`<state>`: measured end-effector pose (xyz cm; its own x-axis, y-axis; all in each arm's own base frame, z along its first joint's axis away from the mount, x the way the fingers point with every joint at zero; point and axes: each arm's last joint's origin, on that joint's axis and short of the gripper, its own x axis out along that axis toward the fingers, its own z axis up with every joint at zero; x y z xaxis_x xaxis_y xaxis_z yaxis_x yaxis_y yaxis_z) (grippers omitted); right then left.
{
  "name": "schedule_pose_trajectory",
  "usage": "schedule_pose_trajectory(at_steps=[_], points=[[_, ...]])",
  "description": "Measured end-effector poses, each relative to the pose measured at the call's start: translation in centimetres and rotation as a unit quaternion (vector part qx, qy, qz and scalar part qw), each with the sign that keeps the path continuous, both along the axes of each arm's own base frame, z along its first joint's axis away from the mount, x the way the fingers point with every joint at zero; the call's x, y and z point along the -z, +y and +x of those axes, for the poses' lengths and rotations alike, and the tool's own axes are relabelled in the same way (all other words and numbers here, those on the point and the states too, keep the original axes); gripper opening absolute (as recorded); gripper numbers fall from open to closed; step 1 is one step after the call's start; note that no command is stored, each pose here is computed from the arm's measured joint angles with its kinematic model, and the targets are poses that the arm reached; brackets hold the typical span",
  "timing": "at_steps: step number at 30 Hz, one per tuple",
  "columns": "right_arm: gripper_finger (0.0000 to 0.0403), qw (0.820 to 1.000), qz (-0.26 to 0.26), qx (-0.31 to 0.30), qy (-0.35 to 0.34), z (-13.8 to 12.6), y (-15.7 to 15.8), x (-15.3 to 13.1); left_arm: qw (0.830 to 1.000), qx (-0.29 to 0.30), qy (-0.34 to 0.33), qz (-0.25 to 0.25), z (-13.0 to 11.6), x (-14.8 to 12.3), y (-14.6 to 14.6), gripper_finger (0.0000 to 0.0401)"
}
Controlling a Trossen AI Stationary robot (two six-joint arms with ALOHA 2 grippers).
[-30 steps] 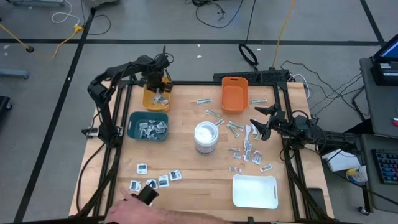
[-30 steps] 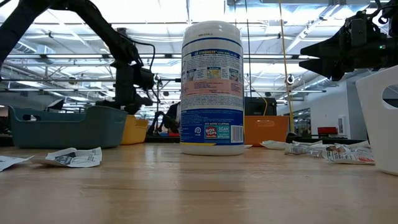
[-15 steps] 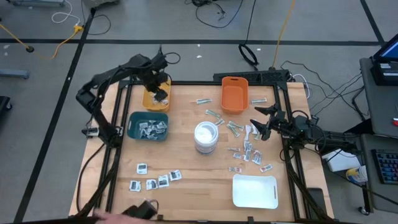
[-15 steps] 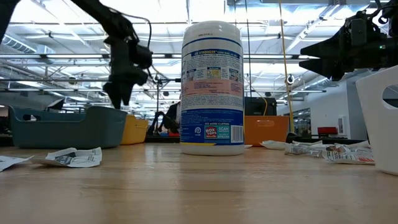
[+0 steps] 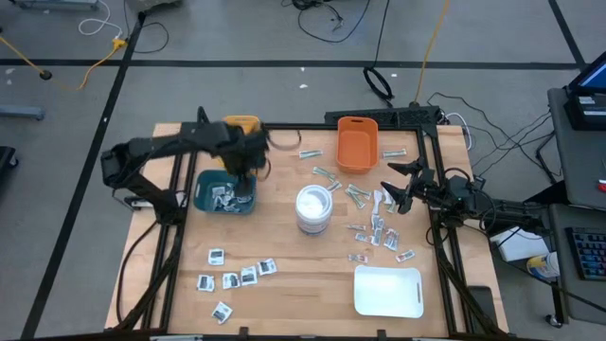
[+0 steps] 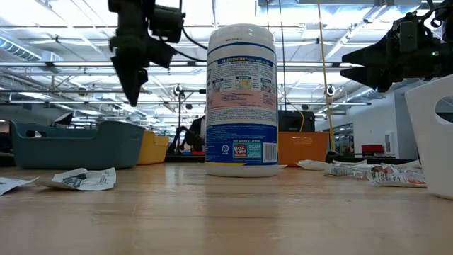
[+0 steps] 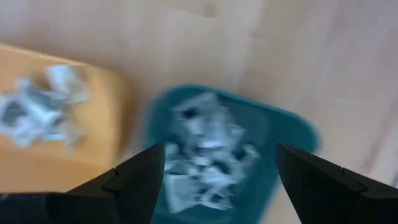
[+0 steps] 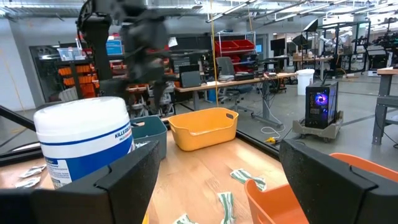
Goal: Pick & Place First Aid Supplies
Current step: Put the black pad into the yellow bin
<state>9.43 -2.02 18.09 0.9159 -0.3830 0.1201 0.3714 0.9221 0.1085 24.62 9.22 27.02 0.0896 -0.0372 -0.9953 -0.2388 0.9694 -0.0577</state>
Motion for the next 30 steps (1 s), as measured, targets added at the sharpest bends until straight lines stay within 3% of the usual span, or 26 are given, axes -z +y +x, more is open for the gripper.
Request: schedule_pose_trajectory(at_steps=[9, 15, 19, 30], points=[[0.0325, 1.0, 0.0, 0.0, 0.0, 0.0, 0.0, 0.0, 0.997, 0.075, 0.002, -0.017, 1.5, 1.0, -9.6, 0.031], [0.0326, 1.0, 0.0, 0.0, 0.0, 0.0, 0.0, 0.0, 0.996, 0.083, -0.028, -0.034, 1.8, 1.0, -14.6, 0.031], [0.0326, 1.0, 0.0, 0.0, 0.0, 0.0, 0.0, 0.0, 0.996, 0.067, -0.041, -0.047, 1.8, 1.0, -16.5, 0.031], [0.0323, 1.0, 0.0, 0.0, 0.0, 0.0, 0.0, 0.0, 0.996, 0.05, -0.03, -0.073, 4.6, 5.2, -20.5, 0.031]])
